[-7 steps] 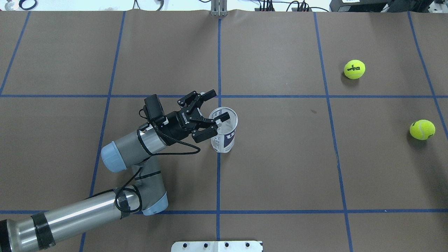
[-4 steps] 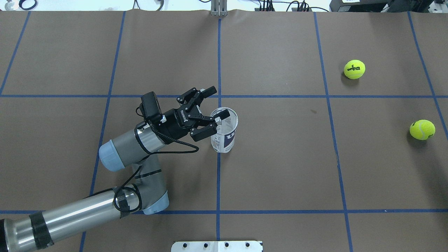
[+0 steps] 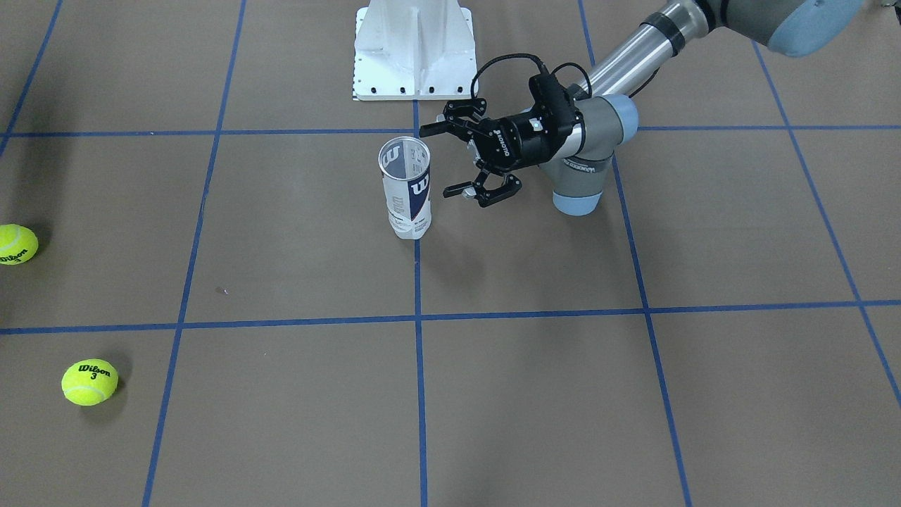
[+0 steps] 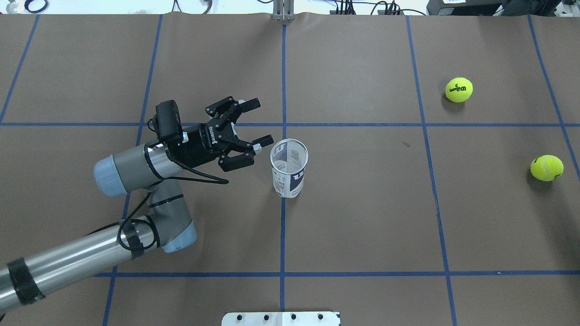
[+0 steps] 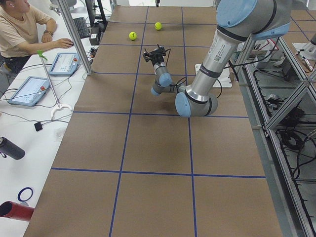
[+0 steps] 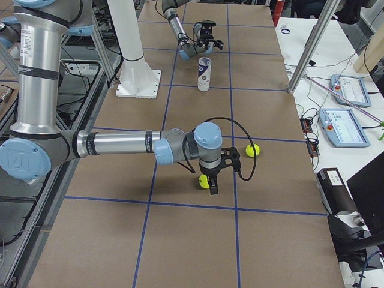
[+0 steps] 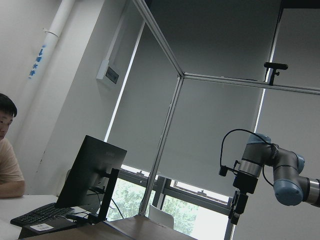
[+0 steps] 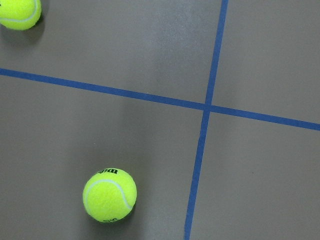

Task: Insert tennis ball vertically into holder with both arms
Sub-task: 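Withdraw the left gripper from the holder toward the robot, then move the left gripper back and close it around the upright holder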

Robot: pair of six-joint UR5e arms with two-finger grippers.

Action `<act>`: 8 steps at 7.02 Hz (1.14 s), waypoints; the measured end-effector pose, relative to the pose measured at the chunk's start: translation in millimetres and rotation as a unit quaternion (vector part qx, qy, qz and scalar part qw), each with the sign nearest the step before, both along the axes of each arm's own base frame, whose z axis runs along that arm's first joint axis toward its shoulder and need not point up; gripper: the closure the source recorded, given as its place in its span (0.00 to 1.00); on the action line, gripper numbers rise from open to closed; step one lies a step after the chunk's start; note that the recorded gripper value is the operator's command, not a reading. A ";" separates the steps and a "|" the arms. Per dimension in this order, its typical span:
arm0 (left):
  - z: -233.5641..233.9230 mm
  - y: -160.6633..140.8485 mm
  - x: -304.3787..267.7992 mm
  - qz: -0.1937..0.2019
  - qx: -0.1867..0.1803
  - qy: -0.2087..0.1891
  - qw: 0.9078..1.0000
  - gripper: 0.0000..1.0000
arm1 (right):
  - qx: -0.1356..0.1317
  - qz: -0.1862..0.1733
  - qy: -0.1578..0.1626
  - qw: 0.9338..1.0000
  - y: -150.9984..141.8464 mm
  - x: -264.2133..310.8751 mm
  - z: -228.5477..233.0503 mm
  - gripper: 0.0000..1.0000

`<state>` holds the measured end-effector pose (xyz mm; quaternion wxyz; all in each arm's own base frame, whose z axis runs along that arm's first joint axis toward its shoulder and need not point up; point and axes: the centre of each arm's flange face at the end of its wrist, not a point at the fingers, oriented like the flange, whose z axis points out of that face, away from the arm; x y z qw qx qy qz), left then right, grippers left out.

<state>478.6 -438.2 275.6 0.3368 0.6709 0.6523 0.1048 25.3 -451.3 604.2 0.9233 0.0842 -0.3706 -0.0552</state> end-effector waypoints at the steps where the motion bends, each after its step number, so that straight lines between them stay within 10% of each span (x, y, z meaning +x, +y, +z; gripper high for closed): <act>1: 4.0 -11.1 -13.5 0.010 0.018 -0.038 0.999 0.00 | 0.000 0.000 0.000 1.000 0.0 0.1 0.0 0.00; 8: 18.5 21.6 7.8 0.074 0.088 -0.176 0.978 0.00 | -0.001 0.000 0.000 1.000 0.6 0.1 1.1 0.00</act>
